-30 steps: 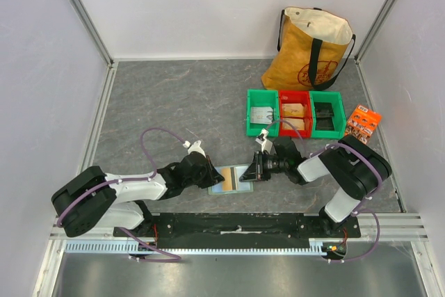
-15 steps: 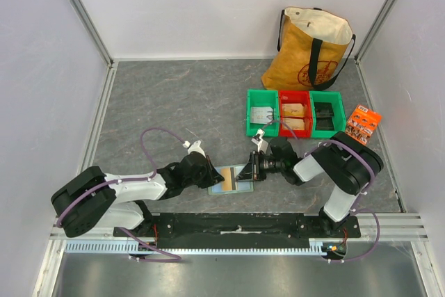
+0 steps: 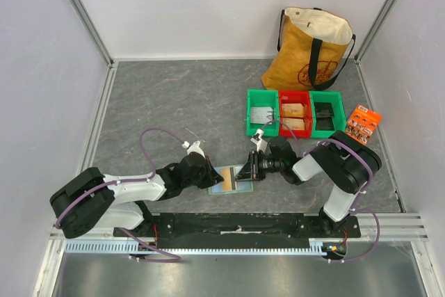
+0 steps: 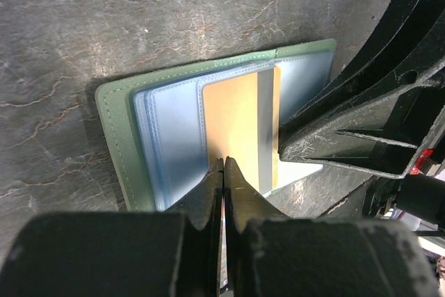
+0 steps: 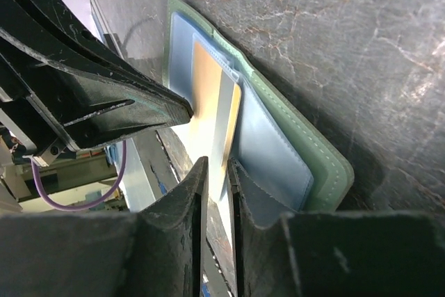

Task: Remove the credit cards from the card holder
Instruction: Remove the credit card from the card holder.

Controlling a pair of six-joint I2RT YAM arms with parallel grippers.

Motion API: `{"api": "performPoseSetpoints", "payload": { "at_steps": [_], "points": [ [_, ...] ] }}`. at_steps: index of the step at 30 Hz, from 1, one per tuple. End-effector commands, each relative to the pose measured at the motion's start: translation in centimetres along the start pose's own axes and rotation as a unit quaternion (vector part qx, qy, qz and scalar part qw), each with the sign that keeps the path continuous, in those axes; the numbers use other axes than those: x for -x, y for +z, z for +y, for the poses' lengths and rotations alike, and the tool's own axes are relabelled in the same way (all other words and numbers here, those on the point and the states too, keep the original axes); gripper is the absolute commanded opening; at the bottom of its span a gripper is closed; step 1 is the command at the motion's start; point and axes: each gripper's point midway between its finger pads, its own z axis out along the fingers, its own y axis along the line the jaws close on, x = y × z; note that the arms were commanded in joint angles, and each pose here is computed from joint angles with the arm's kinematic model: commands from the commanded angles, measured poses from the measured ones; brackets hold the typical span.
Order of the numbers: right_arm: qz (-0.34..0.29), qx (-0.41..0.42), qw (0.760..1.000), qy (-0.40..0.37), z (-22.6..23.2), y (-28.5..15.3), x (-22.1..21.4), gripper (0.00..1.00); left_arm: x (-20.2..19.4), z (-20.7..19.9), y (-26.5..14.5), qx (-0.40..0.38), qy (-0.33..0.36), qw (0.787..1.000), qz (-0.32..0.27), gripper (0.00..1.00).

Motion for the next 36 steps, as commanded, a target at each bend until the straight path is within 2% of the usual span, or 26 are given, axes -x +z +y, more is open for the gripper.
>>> {"api": "performPoseSetpoints", "payload": {
  "at_steps": [1, 5, 10, 14, 20, 21, 22, 28, 33, 36],
  "points": [
    [-0.015, -0.042, 0.999, -0.017, -1.4, 0.3, 0.7, 0.25, -2.4, 4.9, -0.5, 0.079, 0.012, 0.996, 0.038, 0.04],
    [-0.012, -0.030, 0.999, -0.021, -0.9, 0.5, 0.6, 0.21, -2.5, 4.8, -0.5, 0.076, 0.009, 0.996, 0.039, 0.04],
    [-0.011, 0.004, 1.000, -0.017, 0.2, 0.6, 0.5, 0.05, -2.4, 4.8, -0.5, 0.074, 0.007, 0.996, 0.038, 0.05],
    [-0.006, 0.015, 1.000, -0.023, 0.8, 0.2, 0.2, 0.00, -2.1, 4.9, -0.9, 0.075, 0.003, 0.997, 0.024, 0.07],
    [0.003, 0.029, 0.999, -0.042, 1.7, -0.4, -0.1, 0.00, -1.6, 4.9, -1.4, 0.081, 0.006, 0.997, 0.016, 0.16],
    [0.004, 0.040, 0.998, -0.050, 2.4, -0.6, 0.0, 0.00, -1.4, 4.4, -1.5, 0.072, 0.005, 0.997, 0.014, 0.22],
    [0.005, 0.042, 0.998, -0.052, 2.5, -0.6, 0.0, 0.00, -1.3, 4.1, -1.6, 0.067, 0.005, 0.998, 0.013, 0.23],
    [0.008, 0.043, 0.998, -0.051, 2.3, -0.4, -0.2, 0.00, -0.8, 3.3, -1.5, 0.062, 0.011, 0.998, 0.012, 0.24],
    [0.007, 0.044, 0.998, -0.046, 2.1, -0.6, -0.3, 0.00, -1.4, 4.7, -1.2, 0.097, 0.022, 0.995, 0.028, 0.24],
    [0.006, 0.015, 0.999, -0.046, 0.8, -1.1, -0.2, 0.00, -1.8, 5.4, -1.2, 0.110, 0.023, 0.993, 0.033, 0.22]
  ]
}}
